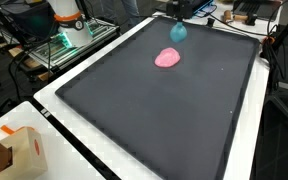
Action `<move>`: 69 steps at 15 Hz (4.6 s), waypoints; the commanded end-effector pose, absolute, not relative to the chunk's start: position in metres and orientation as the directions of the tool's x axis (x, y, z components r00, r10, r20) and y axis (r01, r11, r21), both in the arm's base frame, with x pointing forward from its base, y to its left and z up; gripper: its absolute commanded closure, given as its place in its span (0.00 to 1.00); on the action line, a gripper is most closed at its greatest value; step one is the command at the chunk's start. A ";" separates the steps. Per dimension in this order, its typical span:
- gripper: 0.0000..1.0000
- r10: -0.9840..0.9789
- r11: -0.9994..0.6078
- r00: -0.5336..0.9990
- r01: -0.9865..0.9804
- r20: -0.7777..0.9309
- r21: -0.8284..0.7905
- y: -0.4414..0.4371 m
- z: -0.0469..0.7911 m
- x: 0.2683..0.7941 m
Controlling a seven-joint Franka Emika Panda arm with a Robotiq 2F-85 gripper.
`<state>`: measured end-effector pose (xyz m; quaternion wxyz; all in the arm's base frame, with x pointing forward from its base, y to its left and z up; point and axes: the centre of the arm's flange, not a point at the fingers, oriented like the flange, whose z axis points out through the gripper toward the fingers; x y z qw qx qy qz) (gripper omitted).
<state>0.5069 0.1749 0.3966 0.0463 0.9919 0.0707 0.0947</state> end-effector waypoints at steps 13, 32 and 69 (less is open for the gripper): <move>0.74 0.298 -0.719 0.951 0.165 0.085 0.676 0.284 0.360 0.476; 0.74 0.223 -0.361 0.965 -0.049 0.137 0.931 0.322 0.238 0.492; 0.74 0.250 -0.411 0.960 -0.011 0.125 0.911 0.282 0.248 0.515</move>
